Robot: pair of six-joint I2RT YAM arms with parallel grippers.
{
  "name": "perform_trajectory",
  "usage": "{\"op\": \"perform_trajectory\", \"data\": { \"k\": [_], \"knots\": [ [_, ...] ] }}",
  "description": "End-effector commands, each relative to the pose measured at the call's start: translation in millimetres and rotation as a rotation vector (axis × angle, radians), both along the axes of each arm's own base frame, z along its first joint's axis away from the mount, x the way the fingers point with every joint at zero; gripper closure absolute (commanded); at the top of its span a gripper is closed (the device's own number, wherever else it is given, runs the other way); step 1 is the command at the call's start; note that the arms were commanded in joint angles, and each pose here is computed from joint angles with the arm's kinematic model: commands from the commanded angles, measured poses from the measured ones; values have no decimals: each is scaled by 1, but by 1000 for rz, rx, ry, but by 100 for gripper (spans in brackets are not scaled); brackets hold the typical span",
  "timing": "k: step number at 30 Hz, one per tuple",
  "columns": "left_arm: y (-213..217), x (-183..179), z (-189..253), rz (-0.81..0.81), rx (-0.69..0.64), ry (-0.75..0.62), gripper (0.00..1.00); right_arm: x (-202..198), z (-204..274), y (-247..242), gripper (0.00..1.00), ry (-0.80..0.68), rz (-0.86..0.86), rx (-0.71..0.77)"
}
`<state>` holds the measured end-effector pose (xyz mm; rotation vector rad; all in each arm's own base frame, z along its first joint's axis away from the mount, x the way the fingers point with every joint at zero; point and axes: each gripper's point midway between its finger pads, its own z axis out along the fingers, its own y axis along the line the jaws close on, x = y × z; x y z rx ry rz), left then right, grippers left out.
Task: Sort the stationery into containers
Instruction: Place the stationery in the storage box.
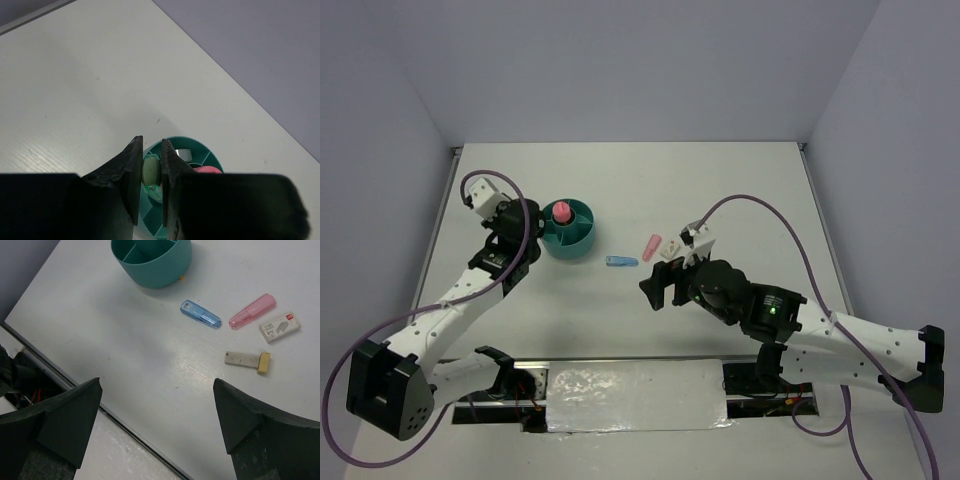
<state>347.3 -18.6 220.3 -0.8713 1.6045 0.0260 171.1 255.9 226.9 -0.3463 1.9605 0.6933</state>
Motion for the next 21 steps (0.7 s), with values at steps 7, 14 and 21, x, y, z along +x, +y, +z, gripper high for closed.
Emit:
{"op": "perform_trajectory", "data": {
  "k": [7,14,21],
  "knots": [
    [-14,25,-14,-30,-34,-40,90,1,-4,3,0,12,-10,13],
    [-11,21,-36,-6,-34,10,64,3,-13,6,0,23,-10,-3],
    [-15,18,-23,-34,-67,-22,17,14,-23,9,0,-7,-22,-55]
  ]
}}
